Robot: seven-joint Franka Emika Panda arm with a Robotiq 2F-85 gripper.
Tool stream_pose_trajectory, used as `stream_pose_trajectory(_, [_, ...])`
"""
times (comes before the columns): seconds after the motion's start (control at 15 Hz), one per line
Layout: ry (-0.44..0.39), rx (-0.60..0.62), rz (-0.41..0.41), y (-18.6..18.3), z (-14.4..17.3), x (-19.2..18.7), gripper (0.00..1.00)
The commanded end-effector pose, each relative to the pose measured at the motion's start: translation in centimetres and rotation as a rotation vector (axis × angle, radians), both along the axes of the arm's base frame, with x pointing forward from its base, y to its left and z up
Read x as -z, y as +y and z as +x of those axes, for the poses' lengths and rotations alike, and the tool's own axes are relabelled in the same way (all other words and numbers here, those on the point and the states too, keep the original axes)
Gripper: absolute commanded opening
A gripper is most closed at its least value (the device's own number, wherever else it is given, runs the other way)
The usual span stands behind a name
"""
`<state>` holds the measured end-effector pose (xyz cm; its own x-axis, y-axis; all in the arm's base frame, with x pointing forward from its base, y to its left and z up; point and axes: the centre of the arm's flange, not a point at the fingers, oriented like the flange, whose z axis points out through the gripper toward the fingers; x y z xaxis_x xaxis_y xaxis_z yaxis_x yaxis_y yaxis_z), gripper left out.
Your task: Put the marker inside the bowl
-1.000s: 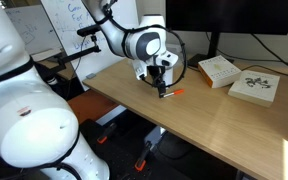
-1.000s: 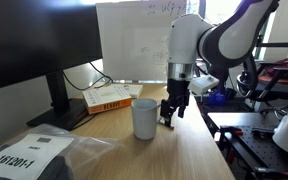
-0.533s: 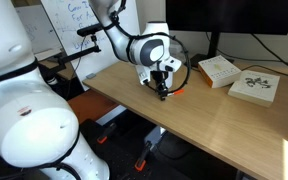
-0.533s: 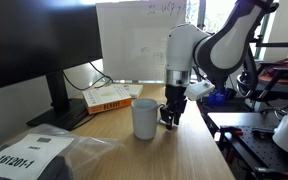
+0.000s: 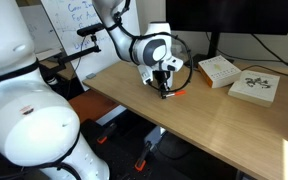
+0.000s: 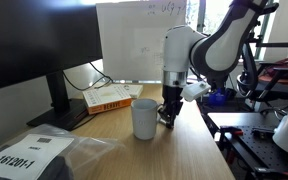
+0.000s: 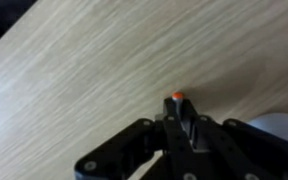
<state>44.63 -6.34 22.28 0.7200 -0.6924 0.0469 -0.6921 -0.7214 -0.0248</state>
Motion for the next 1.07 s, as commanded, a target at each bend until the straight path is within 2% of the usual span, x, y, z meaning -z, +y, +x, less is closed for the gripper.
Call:
stream_pose_trajectory(0.0, [0.025, 0.02, 0.026, -1.4, -0.3, -0.5, 0.03])
stream_pose_trajectory(0.07, [0.038, 0.037, 0.053, -2.0, -0.6, -0.9, 0.03])
stream_pose_trajectory(0.27, [0.011, 0.083, 0.149, -3.4, -1.6, -2.4, 0.03])
stream_pose_trajectory(0.6, [-0.055, 0.12, 0.179, -4.2, -2.7, -7.1, 0.03])
stream_pose_trajectory(0.87, [-0.083, 0.065, 0.182, -3.2, -3.7, -11.6, 0.03])
stream_pose_trajectory(1.0, [-0.122, 0.085, 0.226, -2.8, -4.5, -13.8, 0.03])
